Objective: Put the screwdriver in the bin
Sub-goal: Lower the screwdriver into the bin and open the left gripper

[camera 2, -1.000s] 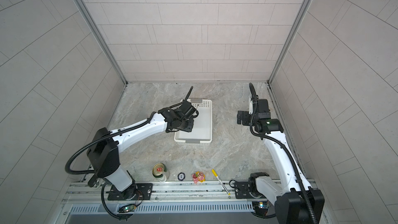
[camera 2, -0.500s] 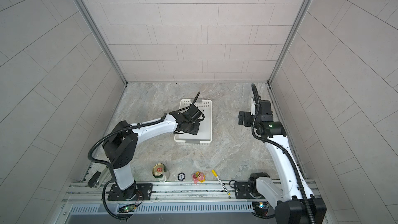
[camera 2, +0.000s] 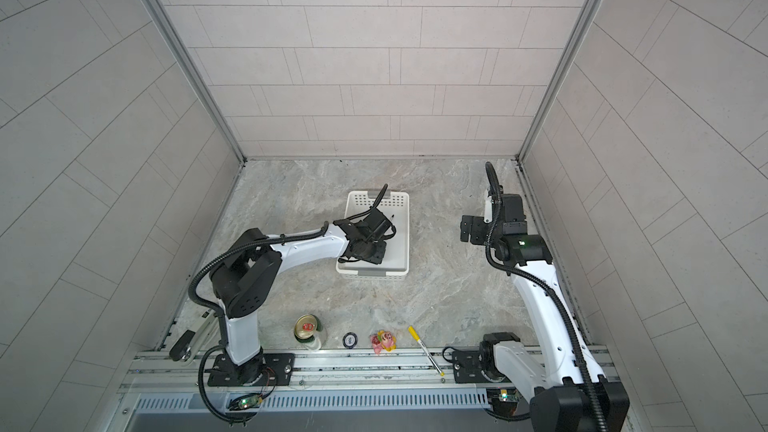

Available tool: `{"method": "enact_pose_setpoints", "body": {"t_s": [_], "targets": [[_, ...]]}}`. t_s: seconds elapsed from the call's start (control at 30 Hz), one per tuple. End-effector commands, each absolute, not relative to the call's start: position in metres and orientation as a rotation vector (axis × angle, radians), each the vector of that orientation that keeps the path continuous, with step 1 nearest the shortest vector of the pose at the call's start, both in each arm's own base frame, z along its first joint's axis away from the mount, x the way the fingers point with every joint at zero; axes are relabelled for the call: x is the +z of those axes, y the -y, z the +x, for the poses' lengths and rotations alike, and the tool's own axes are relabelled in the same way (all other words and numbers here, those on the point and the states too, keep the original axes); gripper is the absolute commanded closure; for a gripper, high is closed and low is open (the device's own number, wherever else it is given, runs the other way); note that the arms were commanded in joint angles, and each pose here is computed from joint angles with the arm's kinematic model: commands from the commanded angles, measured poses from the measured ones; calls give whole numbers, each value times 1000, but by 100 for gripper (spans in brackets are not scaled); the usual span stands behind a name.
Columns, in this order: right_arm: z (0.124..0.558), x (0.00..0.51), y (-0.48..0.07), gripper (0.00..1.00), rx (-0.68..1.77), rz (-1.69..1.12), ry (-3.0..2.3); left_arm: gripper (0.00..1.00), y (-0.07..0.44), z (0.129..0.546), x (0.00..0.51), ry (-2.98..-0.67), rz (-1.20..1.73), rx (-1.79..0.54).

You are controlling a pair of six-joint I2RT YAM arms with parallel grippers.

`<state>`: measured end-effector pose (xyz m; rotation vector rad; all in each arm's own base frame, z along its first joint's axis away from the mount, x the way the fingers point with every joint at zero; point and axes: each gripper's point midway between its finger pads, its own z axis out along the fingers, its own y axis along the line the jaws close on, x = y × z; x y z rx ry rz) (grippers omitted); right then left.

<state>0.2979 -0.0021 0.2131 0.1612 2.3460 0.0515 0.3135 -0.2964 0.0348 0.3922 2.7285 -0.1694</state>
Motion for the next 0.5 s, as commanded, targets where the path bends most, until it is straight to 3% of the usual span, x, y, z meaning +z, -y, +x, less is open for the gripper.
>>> {"method": "enact_pose_setpoints", "body": {"t_s": [0.0, 0.17, 0.47], "targets": [[293, 209, 5, 0, 26, 151, -2362, 61, 295, 317, 32, -2713, 370, -148], [294, 208, 5, 0, 27, 152, -2363, 56, 297, 319, 34, -2713, 376, -145], [293, 207, 5, 0, 24, 149, -2364, 38, 306, 324, 57, -2679, 414, -185]]}}
